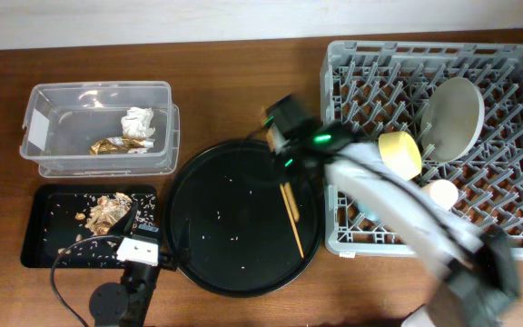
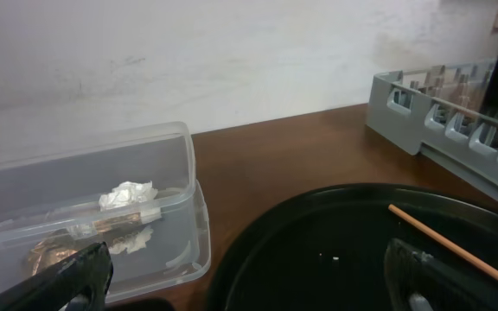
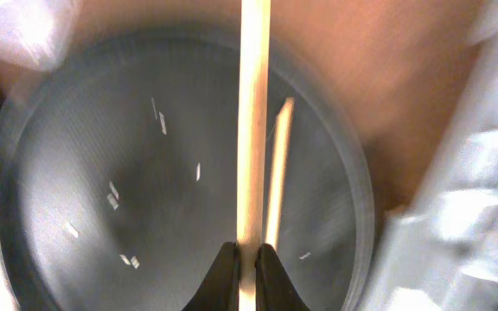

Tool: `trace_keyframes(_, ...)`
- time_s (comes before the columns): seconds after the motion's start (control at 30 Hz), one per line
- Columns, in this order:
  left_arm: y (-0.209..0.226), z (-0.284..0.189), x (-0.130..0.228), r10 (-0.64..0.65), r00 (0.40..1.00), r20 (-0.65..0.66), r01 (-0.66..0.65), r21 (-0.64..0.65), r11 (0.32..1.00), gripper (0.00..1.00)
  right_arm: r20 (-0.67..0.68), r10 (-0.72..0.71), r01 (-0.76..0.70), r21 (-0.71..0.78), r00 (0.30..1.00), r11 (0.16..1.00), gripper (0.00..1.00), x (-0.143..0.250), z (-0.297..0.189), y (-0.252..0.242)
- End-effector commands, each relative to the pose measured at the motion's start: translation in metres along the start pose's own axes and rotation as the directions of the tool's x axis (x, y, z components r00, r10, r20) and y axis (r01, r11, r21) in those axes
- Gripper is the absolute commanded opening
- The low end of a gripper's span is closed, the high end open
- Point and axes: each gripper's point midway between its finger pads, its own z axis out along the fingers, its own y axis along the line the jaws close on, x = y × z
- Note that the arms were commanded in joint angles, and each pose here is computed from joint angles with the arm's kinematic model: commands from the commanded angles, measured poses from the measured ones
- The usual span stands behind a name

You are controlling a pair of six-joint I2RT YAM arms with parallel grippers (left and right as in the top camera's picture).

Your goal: Sort waste into correct bins and load items into the dishwasher rack

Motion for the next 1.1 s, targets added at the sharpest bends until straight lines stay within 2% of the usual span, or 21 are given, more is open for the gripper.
trace_keyframes(0.0,0.0,0.0,0.003,0.015,1.0,-0.003,-0.015,0.002,1.0,0.99,0.101,0.117,-0.13,0.14,0.988,0.982,0.04,-0.019,-0.035,-0.068)
trace_keyframes(0.13,0.0,0.0,0.003,0.015,1.0,-0.003,-0.015,0.002,1.0,0.99,-0.01,0.237,-0.225,0.285,0.971,0.932,0.04,0.002,0.01,-0.134)
trace_keyframes(0.2,0.0,0.0,0.003,0.015,1.0,-0.003,-0.015,0.002,1.0,0.99,-0.074,0.295,-0.262,0.289,0.953,0.921,0.04,0.013,0.032,-0.151)
trace_keyframes(0.27,0.0,0.0,0.003,0.015,1.0,-0.003,-0.015,0.002,1.0,0.99,-0.092,0.294,-0.259,0.278,0.951,0.925,0.23,0.016,0.032,-0.149)
trace_keyframes(0.37,0.0,0.0,0.003,0.015,1.0,-0.003,-0.015,0.002,1.0,0.99,-0.109,0.206,-0.175,0.239,0.972,0.955,0.3,0.019,0.017,-0.117)
trace_keyframes(0.43,0.0,0.0,0.003,0.015,1.0,-0.003,-0.015,0.002,1.0,0.99,-0.152,0.12,-0.092,0.183,0.981,0.979,0.33,0.028,0.018,-0.076)
trace_keyframes(0.47,0.0,0.0,0.003,0.015,1.0,-0.003,-0.015,0.002,1.0,0.99,-0.193,0.048,-0.021,0.139,0.98,0.99,0.37,0.041,0.025,-0.043)
trace_keyframes(0.53,0.0,0.0,0.003,0.015,1.0,-0.003,-0.015,0.002,1.0,0.99,-0.23,0.008,0.019,0.116,0.973,0.993,0.49,0.065,0.046,-0.004)
trace_keyframes(0.57,0.0,0.0,0.003,0.015,1.0,-0.003,-0.015,0.002,1.0,0.99,-0.236,0.001,0.026,0.109,0.972,0.994,0.5,0.074,0.058,0.007)
trace_keyframes(0.6,0.0,0.0,0.003,0.015,1.0,-0.003,-0.015,0.002,1.0,0.99,-0.223,0.018,0.013,0.135,0.975,0.991,0.52,0.085,0.08,0.014)
trace_keyframes(0.7,0.0,0.0,0.003,0.015,1.0,-0.003,-0.015,0.002,1.0,0.99,-0.21,0.079,-0.024,0.251,0.975,0.968,0.53,0.099,0.114,-0.007)
trace_keyframes(0.73,0.0,0.0,0.003,0.015,1.0,-0.003,-0.015,0.002,1.0,0.99,-0.226,0.092,-0.031,0.26,0.97,0.965,0.53,0.102,0.122,-0.012)
trace_keyframes(0.83,0.0,0.0,0.003,0.015,1.0,-0.003,-0.015,0.002,1.0,0.99,-0.276,0.101,-0.021,0.278,0.956,0.96,0.41,0.116,0.137,-0.018)
trace_keyframes(0.93,0.0,0.0,0.003,0.015,1.0,-0.003,-0.015,0.002,1.0,0.99,-0.346,0.114,-0.033,0.233,0.931,0.972,0.04,0.131,0.139,-0.01)
trace_keyframes(1.0,0.0,0.0,0.003,0.015,1.0,-0.003,-0.015,0.002,1.0,0.99,-0.314,0.124,-0.051,0.231,0.941,0.972,0.04,0.117,0.117,-0.011)
trace_keyframes(1.07,0.0,0.0,0.003,0.015,1.0,-0.003,-0.015,0.002,1.0,0.99,-0.202,0.143,-0.091,0.247,0.969,0.965,0.04,0.08,0.073,-0.024)
